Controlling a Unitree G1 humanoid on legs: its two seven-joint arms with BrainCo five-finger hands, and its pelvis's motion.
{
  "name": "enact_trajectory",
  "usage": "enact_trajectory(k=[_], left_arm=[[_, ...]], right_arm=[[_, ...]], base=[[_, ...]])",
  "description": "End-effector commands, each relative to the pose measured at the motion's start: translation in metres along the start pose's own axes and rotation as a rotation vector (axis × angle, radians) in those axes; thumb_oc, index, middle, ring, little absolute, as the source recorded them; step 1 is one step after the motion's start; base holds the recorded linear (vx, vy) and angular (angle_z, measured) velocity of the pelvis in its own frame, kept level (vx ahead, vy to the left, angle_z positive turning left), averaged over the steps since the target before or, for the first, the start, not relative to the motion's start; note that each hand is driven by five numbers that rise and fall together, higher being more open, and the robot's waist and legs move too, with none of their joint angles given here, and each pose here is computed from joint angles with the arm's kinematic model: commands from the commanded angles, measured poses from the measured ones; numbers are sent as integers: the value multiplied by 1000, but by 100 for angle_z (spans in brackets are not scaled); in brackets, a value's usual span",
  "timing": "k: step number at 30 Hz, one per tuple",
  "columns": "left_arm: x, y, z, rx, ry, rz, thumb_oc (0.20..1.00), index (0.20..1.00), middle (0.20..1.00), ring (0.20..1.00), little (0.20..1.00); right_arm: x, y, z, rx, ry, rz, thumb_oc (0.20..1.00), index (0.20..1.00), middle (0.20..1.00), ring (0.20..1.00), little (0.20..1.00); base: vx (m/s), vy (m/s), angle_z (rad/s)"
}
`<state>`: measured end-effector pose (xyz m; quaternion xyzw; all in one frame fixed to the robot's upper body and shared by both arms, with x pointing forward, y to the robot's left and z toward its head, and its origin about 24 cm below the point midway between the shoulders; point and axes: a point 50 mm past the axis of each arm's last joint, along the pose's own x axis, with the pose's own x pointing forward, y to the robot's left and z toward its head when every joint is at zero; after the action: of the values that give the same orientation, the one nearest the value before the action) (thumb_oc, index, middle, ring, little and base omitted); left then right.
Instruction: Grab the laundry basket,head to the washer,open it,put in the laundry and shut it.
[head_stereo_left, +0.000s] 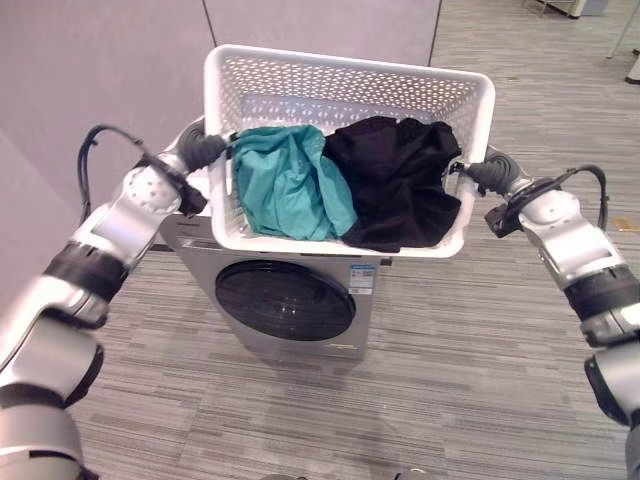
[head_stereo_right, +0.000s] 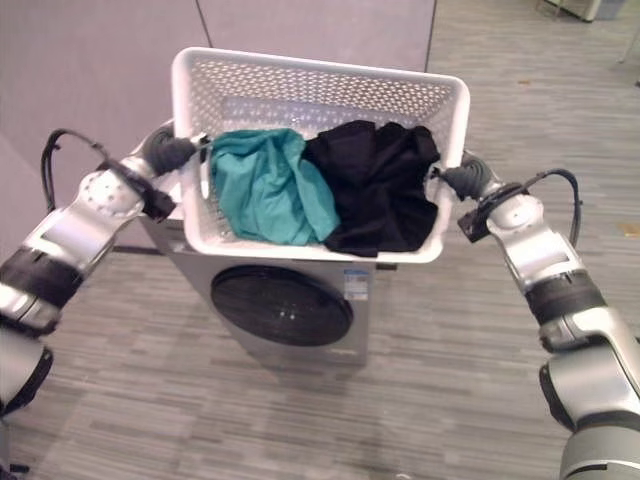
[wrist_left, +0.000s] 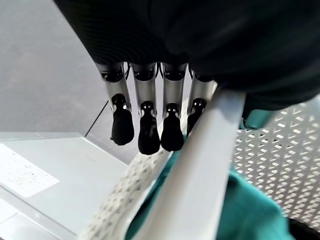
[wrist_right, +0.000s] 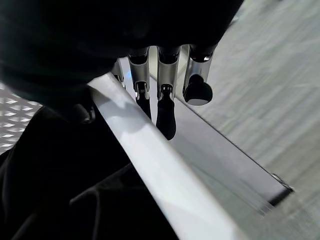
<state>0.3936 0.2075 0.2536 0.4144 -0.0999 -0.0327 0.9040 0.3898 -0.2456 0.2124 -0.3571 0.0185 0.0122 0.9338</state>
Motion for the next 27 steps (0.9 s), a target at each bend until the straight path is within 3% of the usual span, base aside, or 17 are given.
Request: enact_trajectory(k=[1,6,9,14,20,27], left_arm=[[-11,98,28,-37,-72,359,200,200,200,200,200],[2,109,33,11,23,355,200,200,200,200,200],[3,109,19,33,88,368,200,200,200,200,200],[13,107,38,-18,56,382,200,200,200,200,200],[10,122,48,16,43,407,200,200,200,200,200],[16,113,45,154,98,368,200,200,200,200,200]], right_arm=[[-1,-60,20,-80,19,-240,200,200,200,200,200],[21,-39,40,-65,68,-172,200,200,200,200,200],[20,-44,35,-39,77,-183,200,200,200,200,200],[22,-55,55,-14,54,-241,200,200,200,200,200],[20,-65,45,-73,131,-273,200,200,200,200,200],[29,-14,13,-107,224,-114,200,200,200,200,200]], base=[[78,70,-13],[185,-41,-30],[212,-211,20],[66,-158,40],[96,86,-8],[157,216,-49]])
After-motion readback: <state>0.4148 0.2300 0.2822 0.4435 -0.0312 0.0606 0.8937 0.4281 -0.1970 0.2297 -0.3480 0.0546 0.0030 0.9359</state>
